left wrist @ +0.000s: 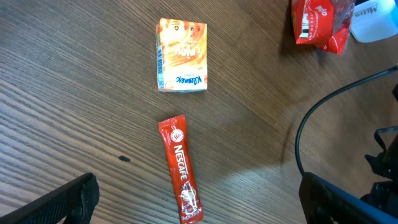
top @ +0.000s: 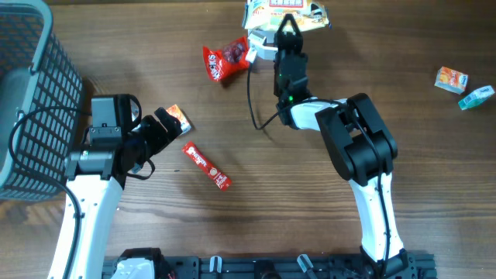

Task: Scan the item barcode
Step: 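Carry the wipes pack to the table's right edge and release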

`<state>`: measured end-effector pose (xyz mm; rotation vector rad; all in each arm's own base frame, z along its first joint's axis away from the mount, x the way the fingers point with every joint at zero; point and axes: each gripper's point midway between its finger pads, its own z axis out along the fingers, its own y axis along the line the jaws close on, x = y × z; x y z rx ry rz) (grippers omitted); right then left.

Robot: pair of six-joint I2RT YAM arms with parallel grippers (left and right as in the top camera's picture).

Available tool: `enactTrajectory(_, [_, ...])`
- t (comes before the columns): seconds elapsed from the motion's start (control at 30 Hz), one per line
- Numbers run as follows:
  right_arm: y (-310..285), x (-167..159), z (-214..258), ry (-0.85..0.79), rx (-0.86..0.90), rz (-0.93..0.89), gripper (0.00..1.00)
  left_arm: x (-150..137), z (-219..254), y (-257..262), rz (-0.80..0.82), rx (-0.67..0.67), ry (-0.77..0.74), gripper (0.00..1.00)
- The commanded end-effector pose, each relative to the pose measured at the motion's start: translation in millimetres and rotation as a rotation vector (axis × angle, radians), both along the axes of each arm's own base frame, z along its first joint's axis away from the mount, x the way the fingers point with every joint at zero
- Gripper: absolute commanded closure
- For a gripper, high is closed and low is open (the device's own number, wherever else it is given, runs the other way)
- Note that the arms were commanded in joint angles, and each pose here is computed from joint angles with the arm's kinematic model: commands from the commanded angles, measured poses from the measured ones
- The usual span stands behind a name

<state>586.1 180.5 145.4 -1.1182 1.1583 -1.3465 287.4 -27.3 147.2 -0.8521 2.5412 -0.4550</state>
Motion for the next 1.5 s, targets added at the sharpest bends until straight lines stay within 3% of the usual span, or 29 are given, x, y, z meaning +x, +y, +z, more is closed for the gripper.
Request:
enactTrajectory(0.0, [-19.5,7.6,8.4,-0.023,-0.076,-0.026,0.95,0.0,0.3,3.9,0.011,0.013,-0.003,0.0])
enactTrajectory(0.63, [-40.4,9.9,18.4,-0.065,-0.035,-0.07,0.95,-0.1,0.2,3.9,0.011,0.013,-0.002,0.0])
enactTrajectory(0.8, [-55.1,5.7,47.3,-0.18,-0.001,-0.108,0.95,0.0,0.3,3.9,0.011,0.013,-0.003,0.0])
enactTrajectory(0.93, [-110.9,8.3,73.8,-0.26,0.079,-0.28,0.95,0.0,0.3,3.9,0.011,0.013,-0.003,0.0])
enactTrajectory(1.07, [-192.9,-3.3,76.7,-0.328,0.318,-0.564,0.96,-0.1,0.2,3.9,0.011,0.013,-0.002,0.0])
enactTrajectory(1.3, [-334.6,-61.4,53.3,-0.425,0.497,-1.072,0.96,0.0,0.3,3.9,0.011,0.013,-0.003,0.0])
enactTrajectory(1.47, [-401.4,-101.5,24.6,-0.379,0.476,-1.362,0.96,0.0,0.3,3.9,0.011,0.013,-0.003,0.0])
